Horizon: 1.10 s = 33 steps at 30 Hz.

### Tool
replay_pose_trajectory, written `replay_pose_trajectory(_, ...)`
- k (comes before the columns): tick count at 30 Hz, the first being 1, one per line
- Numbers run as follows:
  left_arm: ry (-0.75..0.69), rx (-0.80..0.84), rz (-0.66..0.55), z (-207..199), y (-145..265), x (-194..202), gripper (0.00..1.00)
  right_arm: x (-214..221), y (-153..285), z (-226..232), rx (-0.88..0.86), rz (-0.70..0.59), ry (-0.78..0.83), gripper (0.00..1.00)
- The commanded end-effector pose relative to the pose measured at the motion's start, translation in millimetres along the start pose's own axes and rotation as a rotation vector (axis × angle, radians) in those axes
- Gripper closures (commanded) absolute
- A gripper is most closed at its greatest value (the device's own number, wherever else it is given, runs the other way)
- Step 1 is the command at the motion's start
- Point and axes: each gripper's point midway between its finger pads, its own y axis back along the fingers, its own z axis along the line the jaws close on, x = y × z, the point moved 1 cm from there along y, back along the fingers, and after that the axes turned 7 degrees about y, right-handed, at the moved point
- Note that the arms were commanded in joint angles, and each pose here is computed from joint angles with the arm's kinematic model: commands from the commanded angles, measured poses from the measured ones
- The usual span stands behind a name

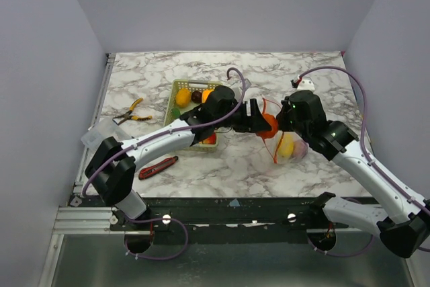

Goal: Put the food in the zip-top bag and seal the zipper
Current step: Place the fake vegetable in the zipper food storage bag.

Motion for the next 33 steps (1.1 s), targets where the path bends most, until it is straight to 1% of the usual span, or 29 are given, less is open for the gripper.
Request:
replay_pose_trajectory(1,-0.034,-0.221,-0.047,14,2,-13,0.68,-8,7,12,-0.069,-0.013,-0.023,0.99)
replay_pose_trajectory(3,-0.038,-0.259,-0.048,15,5,-14,0.67,-7,6,15,-0.086,-0.01,-0.028,0.99)
replay_pose_trajectory(6,-0.022,-0.284,-0.073,14,10,-17,0.61,-6,3,18,-0.097,-0.006,-0.03,0.99)
replay_pose_trajectory(10,-0.007,-0.285,-0.063,5,15,-19,0.61,-8,4,23,-0.122,-0.009,-0.04,0.99)
replay_pose_trajectory(12,-0.004,-0.21,-0.055,-6,17,-15,0.65,-11,5,24,-0.129,-0.02,-0.05,0.99)
replay_pose_trajectory(15,-0.009,-0.064,-0.095,-29,26,-15,0.72,-16,6,22,-0.108,-0.03,-0.07,0.99)
replay_pose_trajectory(19,-0.035,0.018,-0.115,-44,38,-14,0.76,-21,8,22,-0.103,-0.046,-0.096,0.99)
replay_pose_trajectory(21,-0.046,0.048,-0.132,-49,41,-15,0.77,-23,9,23,-0.107,-0.052,-0.106,0.99)
replay_pose_trajectory(24,-0.037,0.088,-0.125,-54,43,-12,0.77,-25,11,27,-0.13,-0.061,-0.125,0.99)
replay_pose_trajectory(29,-0.089,0.283,-0.129,-73,43,-4,0.77,-29,11,32,-0.157,-0.072,-0.152,0.99)
replay_pose_trajectory(33,-0.128,0.306,-0.08,-62,30,7,0.78,-35,16,37,-0.18,-0.081,-0.181,0.99)
